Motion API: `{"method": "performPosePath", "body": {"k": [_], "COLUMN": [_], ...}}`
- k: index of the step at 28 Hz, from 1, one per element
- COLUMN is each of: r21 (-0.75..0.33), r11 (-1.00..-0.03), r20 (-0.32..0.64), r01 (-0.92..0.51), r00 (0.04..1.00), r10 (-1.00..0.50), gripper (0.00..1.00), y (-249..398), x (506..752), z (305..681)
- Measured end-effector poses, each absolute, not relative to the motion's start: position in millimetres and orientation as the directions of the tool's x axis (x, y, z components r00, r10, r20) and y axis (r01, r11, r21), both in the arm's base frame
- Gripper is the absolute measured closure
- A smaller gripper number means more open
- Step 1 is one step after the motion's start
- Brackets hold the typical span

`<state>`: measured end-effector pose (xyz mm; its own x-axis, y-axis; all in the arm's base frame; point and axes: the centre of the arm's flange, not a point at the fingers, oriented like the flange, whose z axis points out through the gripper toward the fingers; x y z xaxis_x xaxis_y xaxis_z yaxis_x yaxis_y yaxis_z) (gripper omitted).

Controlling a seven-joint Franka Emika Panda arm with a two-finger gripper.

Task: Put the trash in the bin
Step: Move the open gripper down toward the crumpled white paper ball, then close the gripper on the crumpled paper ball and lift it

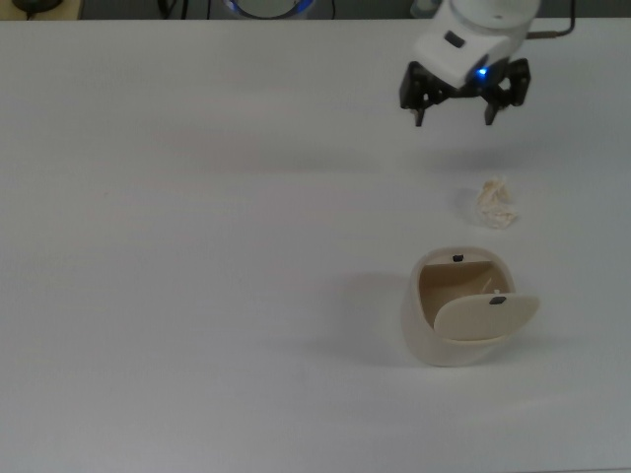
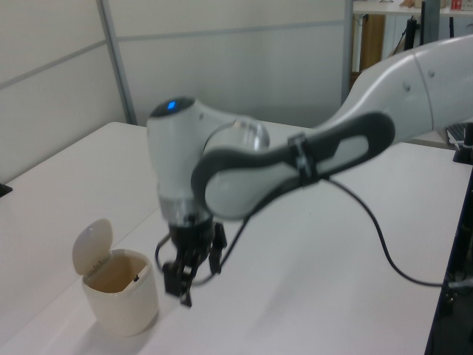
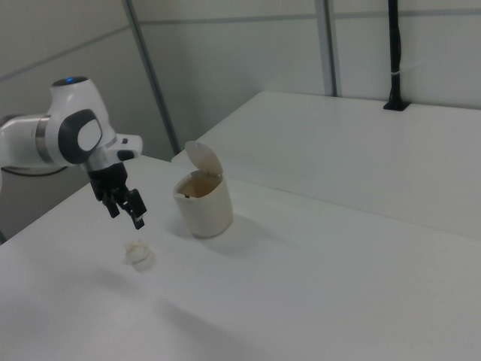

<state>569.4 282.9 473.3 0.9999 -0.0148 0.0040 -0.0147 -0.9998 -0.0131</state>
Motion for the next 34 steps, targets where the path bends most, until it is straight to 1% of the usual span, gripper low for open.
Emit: {"method": "performPosePath", "body": {"k": [7,12,14,18,26,34], "r21": [0.078,0.111,0.116,0.120,0.148,0.130], "r11": [-0.995,-0.991,-0.990,-0.990,-0.985,-0.988], "r20": [0.081,0.073,0.066,0.068,0.106,0.133], "r01": [-0.069,-0.079,-0.077,-0.076,-0.092,-0.087], "r00": [0.995,0.995,0.995,0.995,0.991,0.989], "r10": [-0.062,-0.071,-0.069,-0.068,-0.076,-0.069], "gripper": [0.00,0.00,0.00,0.00,0.00,0.00], "y": [343,354,355,356,363,385], "x": [562,563,564,566,567,560], "z": [408,372,363,351,334,343]}}
